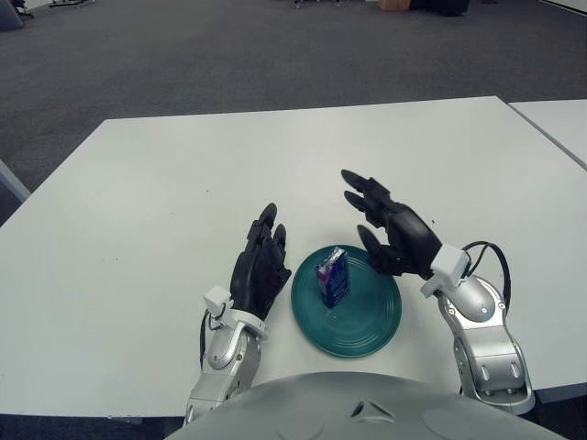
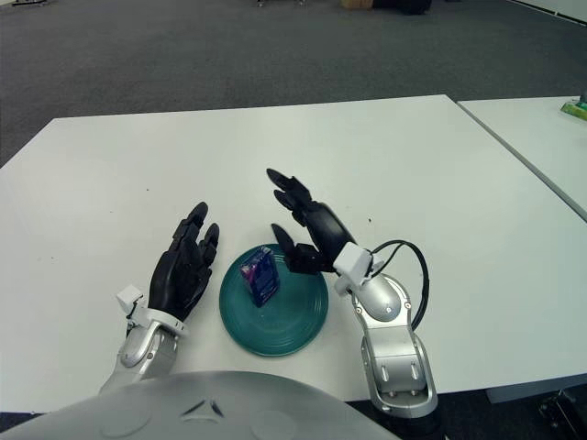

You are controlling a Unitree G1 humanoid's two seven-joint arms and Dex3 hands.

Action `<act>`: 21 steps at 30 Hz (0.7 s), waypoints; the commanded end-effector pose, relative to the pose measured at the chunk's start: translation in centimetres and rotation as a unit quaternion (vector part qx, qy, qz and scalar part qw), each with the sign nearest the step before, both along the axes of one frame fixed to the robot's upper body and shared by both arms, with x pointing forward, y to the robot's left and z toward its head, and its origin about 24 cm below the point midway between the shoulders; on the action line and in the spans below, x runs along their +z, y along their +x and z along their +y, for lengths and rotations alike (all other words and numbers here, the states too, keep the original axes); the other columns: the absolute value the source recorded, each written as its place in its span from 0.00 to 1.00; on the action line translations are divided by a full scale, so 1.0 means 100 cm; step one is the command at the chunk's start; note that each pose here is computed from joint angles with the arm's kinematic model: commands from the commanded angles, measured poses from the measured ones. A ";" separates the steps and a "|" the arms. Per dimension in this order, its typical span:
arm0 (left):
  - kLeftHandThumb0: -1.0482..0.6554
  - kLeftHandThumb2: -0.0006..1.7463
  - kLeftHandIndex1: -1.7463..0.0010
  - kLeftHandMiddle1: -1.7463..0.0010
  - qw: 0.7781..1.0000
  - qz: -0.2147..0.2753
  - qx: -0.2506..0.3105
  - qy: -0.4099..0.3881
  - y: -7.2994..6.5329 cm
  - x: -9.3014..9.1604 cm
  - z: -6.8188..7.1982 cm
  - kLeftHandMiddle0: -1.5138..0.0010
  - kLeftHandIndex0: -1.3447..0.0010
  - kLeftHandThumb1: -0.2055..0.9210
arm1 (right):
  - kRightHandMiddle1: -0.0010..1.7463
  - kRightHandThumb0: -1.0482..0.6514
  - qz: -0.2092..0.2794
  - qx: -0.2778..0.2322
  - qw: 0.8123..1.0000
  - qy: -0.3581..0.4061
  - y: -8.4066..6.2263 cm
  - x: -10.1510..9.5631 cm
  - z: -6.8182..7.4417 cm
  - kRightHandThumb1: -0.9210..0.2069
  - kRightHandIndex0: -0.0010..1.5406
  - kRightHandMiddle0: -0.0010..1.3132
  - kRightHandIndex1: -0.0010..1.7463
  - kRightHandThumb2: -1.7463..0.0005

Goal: Put the gum into the plate.

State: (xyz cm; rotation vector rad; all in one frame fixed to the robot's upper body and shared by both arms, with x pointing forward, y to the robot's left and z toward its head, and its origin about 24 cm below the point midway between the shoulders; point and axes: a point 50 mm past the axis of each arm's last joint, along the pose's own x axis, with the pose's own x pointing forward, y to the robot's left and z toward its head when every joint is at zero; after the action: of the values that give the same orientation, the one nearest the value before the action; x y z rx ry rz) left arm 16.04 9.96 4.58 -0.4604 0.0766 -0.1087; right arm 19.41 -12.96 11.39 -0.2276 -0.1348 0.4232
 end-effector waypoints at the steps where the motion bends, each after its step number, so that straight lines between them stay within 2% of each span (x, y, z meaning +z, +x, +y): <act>1: 0.00 0.45 0.83 1.00 1.000 0.000 0.009 -0.008 0.001 0.002 -0.001 1.00 1.00 1.00 | 0.19 0.00 0.040 -0.047 0.997 0.037 -0.002 -0.010 -0.010 0.00 0.20 0.00 0.02 0.48; 9: 0.00 0.43 0.78 1.00 1.000 0.003 0.004 -0.019 0.000 0.000 0.001 1.00 1.00 1.00 | 0.30 0.00 0.111 -0.111 0.977 0.148 -0.001 -0.015 -0.014 0.00 0.22 0.00 0.02 0.51; 13: 0.00 0.43 0.81 1.00 1.000 0.000 0.005 -0.024 -0.001 0.000 0.003 1.00 1.00 1.00 | 0.36 0.00 0.121 -0.127 0.972 0.159 -0.001 -0.020 -0.020 0.00 0.25 0.00 0.03 0.53; 15: 0.00 0.44 0.83 1.00 1.000 0.001 0.005 -0.024 -0.001 -0.002 0.004 1.00 1.00 1.00 | 0.38 0.01 0.135 -0.143 0.967 0.162 -0.004 -0.031 -0.032 0.00 0.26 0.00 0.03 0.53; 17: 0.00 0.44 0.83 1.00 1.000 0.002 0.004 -0.019 -0.001 -0.003 0.006 1.00 1.00 1.00 | 0.39 0.01 0.143 -0.152 0.964 0.167 -0.007 -0.037 -0.037 0.00 0.27 0.00 0.04 0.53; 21: 0.00 0.44 0.75 1.00 1.000 0.001 0.005 -0.007 -0.001 -0.006 0.009 1.00 1.00 1.00 | 0.42 0.03 0.155 -0.165 0.959 0.172 -0.010 -0.044 -0.038 0.00 0.29 0.00 0.04 0.53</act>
State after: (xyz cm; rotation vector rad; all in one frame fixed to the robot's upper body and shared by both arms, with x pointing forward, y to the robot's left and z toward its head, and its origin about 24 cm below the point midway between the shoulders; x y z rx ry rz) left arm 15.85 10.54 4.19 -0.4910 0.0845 -0.0974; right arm 18.65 -16.43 7.68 0.1415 0.1215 0.1219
